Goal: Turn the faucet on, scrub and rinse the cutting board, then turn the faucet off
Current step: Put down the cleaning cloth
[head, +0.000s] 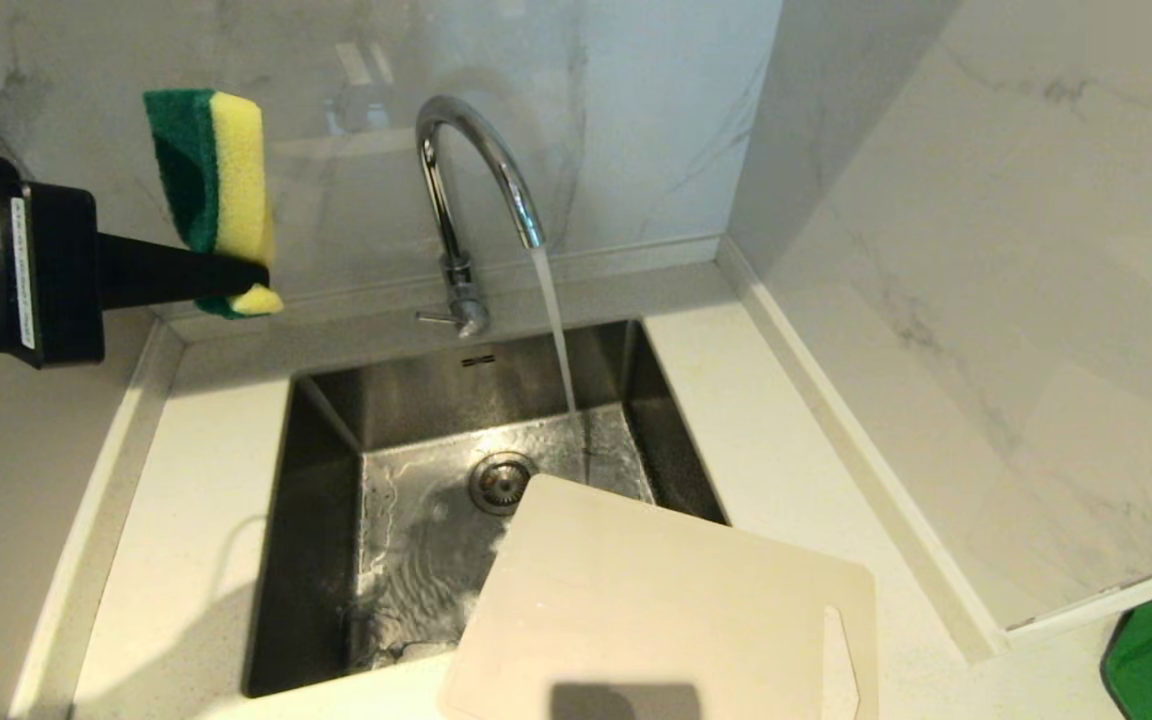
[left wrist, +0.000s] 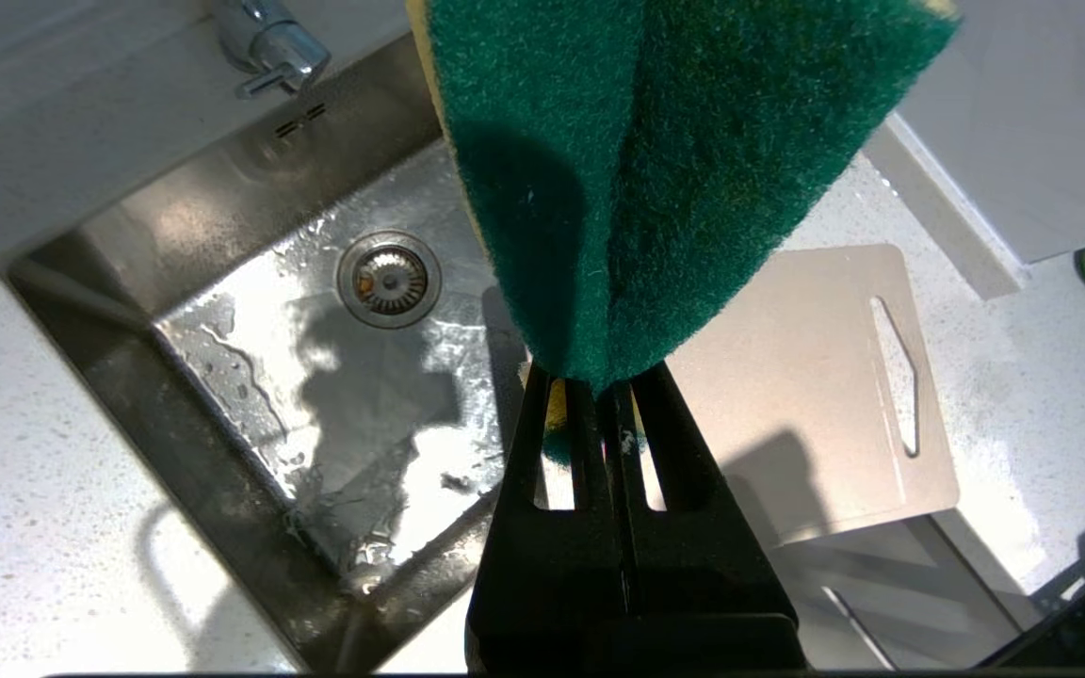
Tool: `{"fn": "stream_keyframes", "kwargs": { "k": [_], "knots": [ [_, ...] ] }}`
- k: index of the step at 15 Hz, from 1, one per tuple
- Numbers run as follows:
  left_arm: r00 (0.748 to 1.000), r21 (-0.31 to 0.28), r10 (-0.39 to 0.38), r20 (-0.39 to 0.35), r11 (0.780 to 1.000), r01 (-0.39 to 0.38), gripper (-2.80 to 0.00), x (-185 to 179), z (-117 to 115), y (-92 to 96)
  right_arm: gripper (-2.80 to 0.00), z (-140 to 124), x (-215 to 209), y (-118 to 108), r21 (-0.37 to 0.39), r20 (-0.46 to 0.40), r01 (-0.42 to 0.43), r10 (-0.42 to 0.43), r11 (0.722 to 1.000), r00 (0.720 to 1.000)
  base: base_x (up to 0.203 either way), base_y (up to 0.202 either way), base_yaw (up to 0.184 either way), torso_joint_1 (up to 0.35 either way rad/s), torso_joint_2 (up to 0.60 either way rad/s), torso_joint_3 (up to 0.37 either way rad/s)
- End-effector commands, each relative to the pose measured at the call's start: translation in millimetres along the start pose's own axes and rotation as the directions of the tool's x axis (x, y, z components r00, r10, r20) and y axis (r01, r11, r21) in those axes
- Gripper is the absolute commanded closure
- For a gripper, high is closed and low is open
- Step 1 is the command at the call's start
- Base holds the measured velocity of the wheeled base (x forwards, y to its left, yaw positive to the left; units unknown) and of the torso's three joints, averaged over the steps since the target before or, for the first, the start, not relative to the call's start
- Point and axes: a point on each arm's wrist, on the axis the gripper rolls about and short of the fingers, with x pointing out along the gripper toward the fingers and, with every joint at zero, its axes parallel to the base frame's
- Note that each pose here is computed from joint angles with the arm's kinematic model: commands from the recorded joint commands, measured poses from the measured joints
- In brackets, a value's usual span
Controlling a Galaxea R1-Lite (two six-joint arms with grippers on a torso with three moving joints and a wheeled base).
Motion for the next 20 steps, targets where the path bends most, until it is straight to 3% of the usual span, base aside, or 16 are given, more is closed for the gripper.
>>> {"fn": "stream_keyframes", "kwargs": {
  "k": [1, 4, 7, 9, 13, 20],
  "knots": [
    [1.000, -0.001, 0.002, 0.005, 1.000, -0.002, 0.00, -4.5, -0.2, 1.5, 0.00, -6.3, 37.2, -18.9, -0.068, -0.011, 0.018, -0.019, 0.998, 1.000, 0.000, 0.000, 0.000, 0.000, 0.00, 0.000],
    [1.000, 0.028, 0.002, -0.002, 1.000, -0.002, 0.00, -8.4, 1.0, 2.9, 0.00, 4.7, 110.0, -47.1, -0.272, 0.053, 0.091, -0.079, 0.958, 0.995, 0.000, 0.000, 0.000, 0.000, 0.00, 0.000],
    [1.000, 0.041, 0.000, 0.001, 0.999, 0.000, 0.00, -11.1, 0.9, 3.5, 0.00, 6.4, 152.6, -69.2, -0.442, 0.221, 0.219, -0.132, 0.870, 0.966, 0.000, 0.000, 0.000, 0.000, 0.00, 0.000],
    [1.000, 0.044, 0.000, -0.007, 0.999, 0.000, 0.00, -11.1, -1.8, 3.8, 0.00, -1.1, 162.4, -80.5, -0.451, 0.237, 0.297, -0.208, 0.842, 0.949, 0.000, 0.000, 0.000, 0.000, 0.00, 0.000],
    [1.000, 0.043, 0.001, -0.004, 0.999, -0.001, 0.00, -13.3, -2.4, 4.6, 0.00, -15.5, 170.9, -95.3, -0.434, 0.242, 0.366, -0.284, 0.823, 0.928, 0.000, 0.000, 0.000, 0.000, 0.00, 0.000],
    [1.000, 0.047, 0.004, -0.018, 0.999, -0.003, 0.00, -11.7, -6.4, 4.8, 0.00, -16.7, 170.1, -96.1, -0.418, 0.260, 0.378, -0.290, 0.826, 0.921, 0.000, 0.000, 0.000, 0.000, 0.00, 0.000]
  ]
}}
